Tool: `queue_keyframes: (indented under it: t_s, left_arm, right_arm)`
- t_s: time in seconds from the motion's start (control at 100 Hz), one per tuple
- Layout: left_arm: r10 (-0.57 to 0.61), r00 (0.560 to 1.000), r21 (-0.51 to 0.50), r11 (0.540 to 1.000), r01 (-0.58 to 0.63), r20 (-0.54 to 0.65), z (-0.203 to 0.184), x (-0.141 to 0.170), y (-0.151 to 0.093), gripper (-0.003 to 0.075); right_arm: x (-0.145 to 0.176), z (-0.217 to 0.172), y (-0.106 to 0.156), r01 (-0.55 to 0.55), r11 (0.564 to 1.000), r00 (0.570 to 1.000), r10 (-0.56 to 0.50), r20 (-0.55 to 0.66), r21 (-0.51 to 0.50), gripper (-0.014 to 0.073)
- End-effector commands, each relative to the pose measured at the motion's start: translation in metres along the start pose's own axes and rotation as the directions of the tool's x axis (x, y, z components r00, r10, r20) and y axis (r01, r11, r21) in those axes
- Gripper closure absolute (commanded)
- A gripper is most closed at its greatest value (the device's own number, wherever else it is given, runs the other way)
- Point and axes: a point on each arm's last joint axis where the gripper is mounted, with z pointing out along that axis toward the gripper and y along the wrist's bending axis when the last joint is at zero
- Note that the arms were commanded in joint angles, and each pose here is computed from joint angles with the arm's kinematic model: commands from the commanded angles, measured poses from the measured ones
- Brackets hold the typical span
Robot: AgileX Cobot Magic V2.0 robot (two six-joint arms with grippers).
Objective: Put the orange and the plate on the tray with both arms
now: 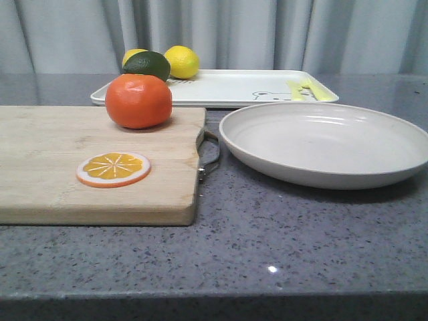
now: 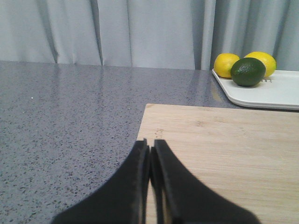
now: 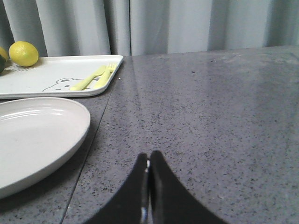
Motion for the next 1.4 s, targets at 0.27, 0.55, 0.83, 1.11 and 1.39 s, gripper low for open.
queue_keyframes:
  t_s: [0.27, 0.55, 0.83, 1.11, 1.39]
  left_arm:
    - [-0.006, 0.995, 0.0, 1.0, 0.006, 0.096, -0.0026, -0.0052, 0.0003, 0.0741]
    - [-0.006, 0.995, 0.0, 1.0, 0.006, 0.096, -0.0026, -0.0052, 0.0003, 0.0741]
    - [-0.006, 0.995, 0.0, 1.0, 0.006, 0.096, -0.0026, -0.0052, 0.0003, 0.0741]
    - [-0.006, 0.995, 0.0, 1.0, 0.006, 0.102, -0.0027, -0.0057, 0.0003, 0.0741]
    - [-0.006, 0.99, 0.002, 1.0, 0.006, 0.138, -0.0037, -0.0118, -0.0001, 0.0741]
  right_arm:
    - [-0.0153, -0.0026, 0.0023, 0.018, 1.0, 0.994, -0.017, 0.109, -0.014, 0.0662]
    - [-0.0153, -0.0026, 0.0023, 0.018, 1.0, 0.994, -0.017, 0.109, -0.014, 0.0662]
    - [-0.0153, -0.0026, 0.0023, 0.018, 1.0, 0.994, -0.017, 0.109, -0.014, 0.0662]
    - [-0.016, -0.0027, 0.0025, 0.018, 1.0, 0.993, -0.017, 0.117, -0.015, 0.0662]
    - [-0.0194, -0.0032, 0.003, 0.019, 1.0, 0.992, -0.016, 0.125, -0.016, 0.0662]
